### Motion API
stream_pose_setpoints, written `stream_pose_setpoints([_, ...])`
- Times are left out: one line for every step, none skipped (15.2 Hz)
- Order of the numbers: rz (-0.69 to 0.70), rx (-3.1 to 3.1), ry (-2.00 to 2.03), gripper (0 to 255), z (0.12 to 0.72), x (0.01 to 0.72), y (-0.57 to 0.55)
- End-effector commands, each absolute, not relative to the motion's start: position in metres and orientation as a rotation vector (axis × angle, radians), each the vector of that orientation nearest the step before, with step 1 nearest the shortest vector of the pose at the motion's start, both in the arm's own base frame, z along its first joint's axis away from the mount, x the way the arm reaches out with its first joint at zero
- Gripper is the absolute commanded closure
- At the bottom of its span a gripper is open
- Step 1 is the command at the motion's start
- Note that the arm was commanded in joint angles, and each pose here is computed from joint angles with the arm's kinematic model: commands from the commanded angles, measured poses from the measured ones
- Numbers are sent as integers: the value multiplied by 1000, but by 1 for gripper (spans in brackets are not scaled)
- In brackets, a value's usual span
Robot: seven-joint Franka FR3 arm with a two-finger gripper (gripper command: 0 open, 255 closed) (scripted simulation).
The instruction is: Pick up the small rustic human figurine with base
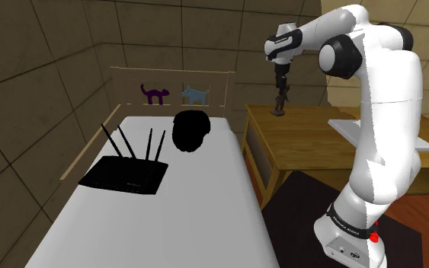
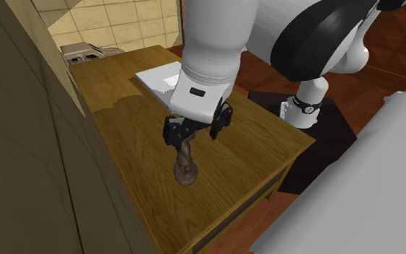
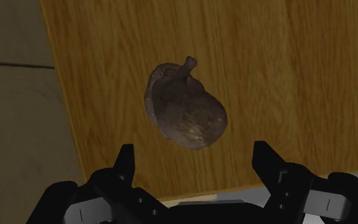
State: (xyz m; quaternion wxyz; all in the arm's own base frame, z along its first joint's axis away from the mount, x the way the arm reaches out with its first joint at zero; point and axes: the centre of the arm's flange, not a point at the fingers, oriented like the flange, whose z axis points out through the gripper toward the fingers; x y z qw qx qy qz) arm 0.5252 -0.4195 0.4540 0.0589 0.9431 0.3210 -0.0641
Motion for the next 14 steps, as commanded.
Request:
stream_pose_setpoints([-198,2843,1010,0,448,540,-436])
stream_pose_setpoints([-198,2843,1010,0,442,540,-436])
stream_pose_setpoints([-198,2843,1010,0,437,540,-436])
stream_pose_setpoints([-198,2843,1010,0,432,540,-436])
stream_pose_setpoints([-198,2843,1010,0,426,540,-436])
stream_pose_setpoints([-198,2843,1010,0,421,540,-436])
stream_pose_setpoints([-198,2843,1010,0,416,540,-436])
stream_pose_setpoints([-198,2843,1010,0,411,540,-436])
stream_pose_setpoints([-198,2843,1010,0,408,540,-436])
stream_pose_setpoints([-198,2843,1010,0,408,540,-436])
stream_pose_setpoints([-198,2843,1010,255,408,539,-436])
stream_pose_setpoints([-198,2843,1010,255,408,539,-436])
stream_pose_setpoints([-198,2843,1010,255,408,539,-436])
stream_pose_setpoints([-198,2843,1010,255,408,539,-436])
